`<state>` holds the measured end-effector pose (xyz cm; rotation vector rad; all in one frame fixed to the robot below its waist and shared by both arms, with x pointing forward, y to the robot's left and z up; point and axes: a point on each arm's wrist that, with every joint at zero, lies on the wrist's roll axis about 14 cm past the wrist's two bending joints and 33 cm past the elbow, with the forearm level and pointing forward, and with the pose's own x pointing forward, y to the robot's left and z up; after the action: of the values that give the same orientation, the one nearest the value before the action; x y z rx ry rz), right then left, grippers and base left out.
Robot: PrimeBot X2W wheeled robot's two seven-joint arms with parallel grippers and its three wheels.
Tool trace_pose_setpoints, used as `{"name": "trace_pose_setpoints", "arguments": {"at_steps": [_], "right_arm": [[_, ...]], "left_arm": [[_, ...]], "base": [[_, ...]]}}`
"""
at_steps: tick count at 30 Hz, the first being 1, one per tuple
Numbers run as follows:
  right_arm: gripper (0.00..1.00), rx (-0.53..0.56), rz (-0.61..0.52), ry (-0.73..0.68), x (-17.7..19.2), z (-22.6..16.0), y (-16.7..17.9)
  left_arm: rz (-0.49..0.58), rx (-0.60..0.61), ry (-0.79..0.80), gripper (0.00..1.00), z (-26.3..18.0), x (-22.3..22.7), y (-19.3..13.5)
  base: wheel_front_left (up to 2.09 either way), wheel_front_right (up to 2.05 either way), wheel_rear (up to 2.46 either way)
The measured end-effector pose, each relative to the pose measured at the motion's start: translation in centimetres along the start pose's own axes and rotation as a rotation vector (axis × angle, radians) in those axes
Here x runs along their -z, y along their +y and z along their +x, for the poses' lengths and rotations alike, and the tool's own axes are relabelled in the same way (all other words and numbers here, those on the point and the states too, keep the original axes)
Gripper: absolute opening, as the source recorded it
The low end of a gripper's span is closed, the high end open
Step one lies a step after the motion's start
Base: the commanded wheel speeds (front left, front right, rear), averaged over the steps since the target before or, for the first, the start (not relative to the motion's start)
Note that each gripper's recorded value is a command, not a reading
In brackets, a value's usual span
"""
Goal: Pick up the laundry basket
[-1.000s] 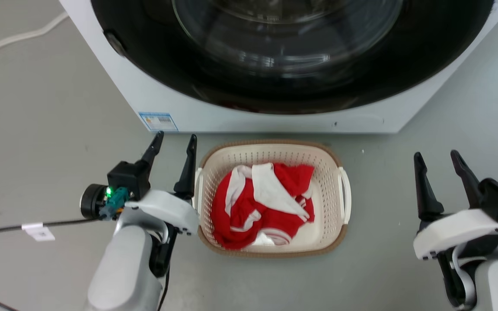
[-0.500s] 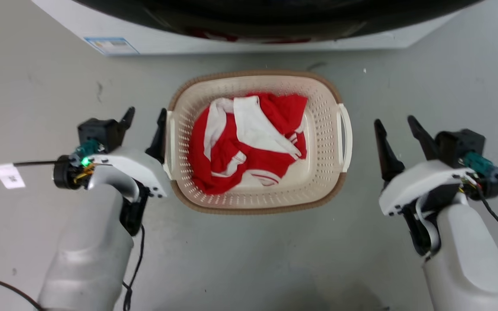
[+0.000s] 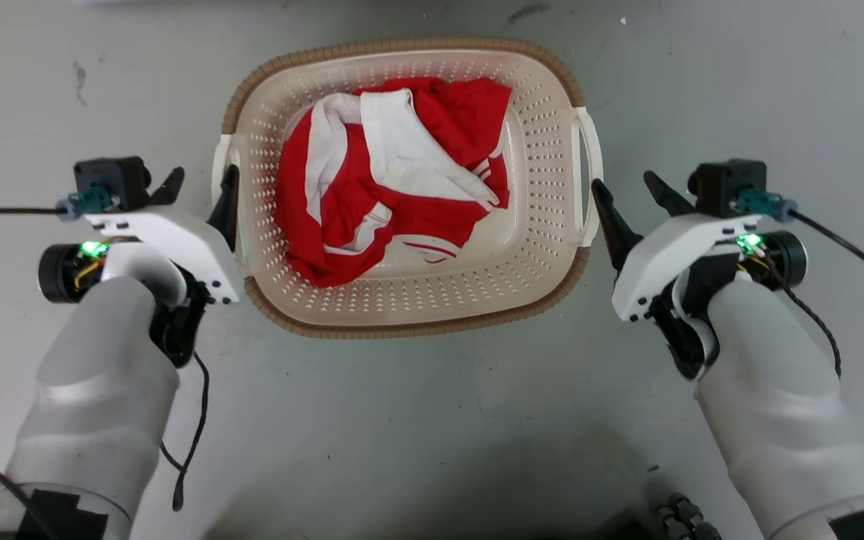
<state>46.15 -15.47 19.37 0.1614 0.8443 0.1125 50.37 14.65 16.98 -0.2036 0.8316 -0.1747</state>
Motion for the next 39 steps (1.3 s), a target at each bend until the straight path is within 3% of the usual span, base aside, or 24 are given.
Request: {"name": "trace_pose_setpoints", "arguments": {"at_steps": [10,24,25,27,28,29,30,39], "right_arm": [[1.00,-0.051,-0.017,0.124,2.1,2.9,1.2],[1.00,-0.101,-0.039,0.224,4.2,4.0,2.7],[0.76,-0.101,-0.036,0.226,4.2,4.0,2.8],[0.14,-0.103,-0.029,0.243,4.4,3.9,2.9],[0.00,-0.105,-0.028,0.254,4.6,3.9,2.9],[0.00,-0.107,-0.029,0.257,4.7,3.8,3.0],[0.00,-0.106,-0.029,0.261,4.8,3.8,3.0],[0.00,-0.119,-0.009,0.295,5.3,3.4,3.6]], "left_arm": [[-0.004,-0.026,0.123,1.00,1.9,2.0,2.2],[-0.010,-0.027,0.187,1.00,2.3,3.8,2.2],[-0.009,-0.026,0.189,1.00,2.3,3.9,2.2],[-0.011,-0.024,0.191,1.00,2.3,4.0,2.1],[-0.012,-0.022,0.194,0.83,2.3,4.0,2.0],[-0.013,-0.019,0.195,0.38,2.3,4.0,1.9],[-0.008,-0.017,0.197,0.00,2.2,4.1,1.9],[-0.007,0.006,0.178,0.00,2.3,3.6,1.1]], "base": [[0.00,0.00,0.00],[0.00,0.00,0.00],[0.00,0.00,0.00],[0.00,0.00,0.00],[0.00,0.00,0.00],[0.00,0.00,0.00],[0.00,0.00,0.00],[0.00,0.00,0.00]]}}
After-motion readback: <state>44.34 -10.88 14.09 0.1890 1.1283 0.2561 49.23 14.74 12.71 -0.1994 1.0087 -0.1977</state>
